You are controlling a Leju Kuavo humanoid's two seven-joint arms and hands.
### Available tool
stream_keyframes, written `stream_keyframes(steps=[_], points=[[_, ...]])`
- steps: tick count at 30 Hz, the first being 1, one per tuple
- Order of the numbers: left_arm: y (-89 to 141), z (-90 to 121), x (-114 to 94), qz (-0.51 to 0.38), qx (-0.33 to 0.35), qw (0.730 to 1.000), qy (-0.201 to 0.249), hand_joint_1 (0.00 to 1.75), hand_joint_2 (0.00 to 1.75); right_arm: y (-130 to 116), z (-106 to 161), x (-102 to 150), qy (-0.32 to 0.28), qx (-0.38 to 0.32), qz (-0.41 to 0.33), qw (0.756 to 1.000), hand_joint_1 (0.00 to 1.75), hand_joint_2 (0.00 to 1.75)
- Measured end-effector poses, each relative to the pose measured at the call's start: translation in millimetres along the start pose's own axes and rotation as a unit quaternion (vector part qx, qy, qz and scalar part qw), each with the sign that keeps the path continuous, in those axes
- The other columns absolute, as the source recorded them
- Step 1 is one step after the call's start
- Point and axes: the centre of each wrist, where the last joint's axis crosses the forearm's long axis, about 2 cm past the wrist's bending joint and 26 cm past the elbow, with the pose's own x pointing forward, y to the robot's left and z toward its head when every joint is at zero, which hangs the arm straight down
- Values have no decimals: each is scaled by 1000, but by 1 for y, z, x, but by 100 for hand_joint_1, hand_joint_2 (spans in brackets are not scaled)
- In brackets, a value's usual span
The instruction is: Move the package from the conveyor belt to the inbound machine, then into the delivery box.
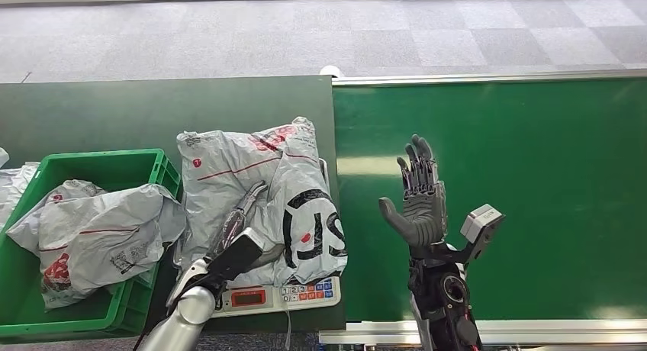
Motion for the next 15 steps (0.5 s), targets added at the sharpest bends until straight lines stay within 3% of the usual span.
stream_keyframes(steps=[2,3,6,7,9,15], points=[[-1,-3,0,-18,-10,1000,4,2,175,0,0,0,0,0,1,1000,0,175],[-1,-4,0,-23,-14,1000,4,22,175,1,-1,0,0,0,1,1000,0,175],[-2,-7,-1,-27,-20,999,4,125,175,1,-2,0,2,0,1,1000,0,175],[-2,-8,-1,-27,-21,999,4,144,175,1,-2,-1,2,0,1,1000,0,175],[-3,-9,-2,-29,-22,999,4,153,175,1,-2,-1,4,-1,1,1000,0,175],[-3,-9,-3,-36,-11,999,-5,157,175,1,-1,-3,9,-3,0,1000,0,175]])
